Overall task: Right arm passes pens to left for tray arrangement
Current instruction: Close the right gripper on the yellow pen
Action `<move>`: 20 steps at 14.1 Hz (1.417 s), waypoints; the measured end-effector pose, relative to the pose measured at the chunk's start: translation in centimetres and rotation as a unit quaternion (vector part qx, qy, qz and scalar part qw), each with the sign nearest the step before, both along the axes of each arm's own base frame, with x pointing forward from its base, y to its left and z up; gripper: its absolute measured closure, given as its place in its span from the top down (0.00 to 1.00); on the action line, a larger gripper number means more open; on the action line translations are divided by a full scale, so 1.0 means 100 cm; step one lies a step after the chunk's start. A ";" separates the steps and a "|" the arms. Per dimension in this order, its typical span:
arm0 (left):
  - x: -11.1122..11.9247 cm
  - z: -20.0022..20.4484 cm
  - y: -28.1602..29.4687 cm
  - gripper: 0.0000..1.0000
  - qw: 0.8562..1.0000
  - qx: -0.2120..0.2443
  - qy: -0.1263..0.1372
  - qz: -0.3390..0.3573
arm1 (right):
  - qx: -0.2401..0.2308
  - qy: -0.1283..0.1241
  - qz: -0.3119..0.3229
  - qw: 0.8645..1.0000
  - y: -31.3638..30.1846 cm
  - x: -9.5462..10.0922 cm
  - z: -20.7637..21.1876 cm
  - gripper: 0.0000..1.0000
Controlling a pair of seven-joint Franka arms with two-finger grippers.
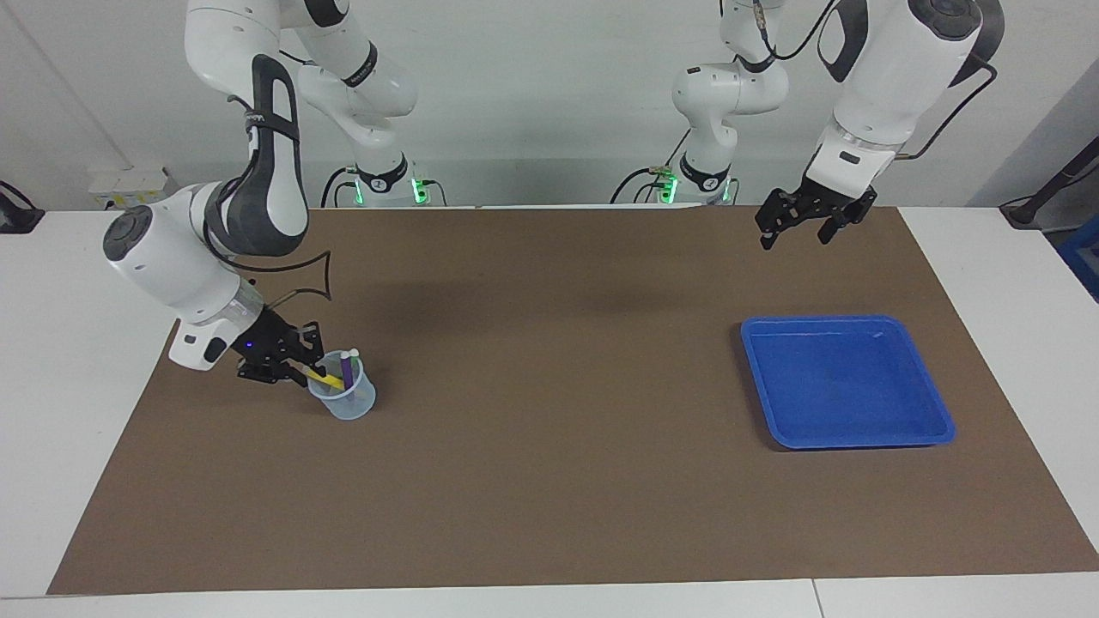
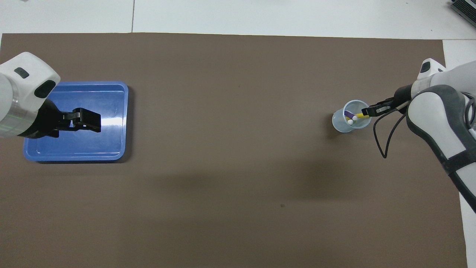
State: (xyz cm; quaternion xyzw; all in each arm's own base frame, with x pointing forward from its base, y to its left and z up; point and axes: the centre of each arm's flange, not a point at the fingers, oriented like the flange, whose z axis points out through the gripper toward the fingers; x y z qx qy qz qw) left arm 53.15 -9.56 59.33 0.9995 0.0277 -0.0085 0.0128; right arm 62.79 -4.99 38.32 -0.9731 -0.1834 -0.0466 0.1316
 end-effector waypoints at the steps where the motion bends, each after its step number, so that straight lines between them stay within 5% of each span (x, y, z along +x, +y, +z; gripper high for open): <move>1: -0.001 0.000 0.000 1.00 1.000 0.000 0.000 0.000 | 0.000 0.000 0.000 1.000 0.000 0.000 0.000 0.33; 7: -0.002 0.000 0.000 1.00 1.000 0.000 0.001 0.000 | 0.000 0.000 0.000 1.000 0.000 0.000 0.000 0.32; 15: -0.003 -0.001 -0.004 1.00 1.000 0.001 0.001 -0.003 | -0.001 -0.002 -0.001 1.000 -0.001 -0.001 0.002 0.15; 20: -0.004 -0.003 -0.006 1.00 1.000 0.001 0.003 -0.004 | 0.000 0.001 0.000 1.000 0.000 -0.002 0.000 0.15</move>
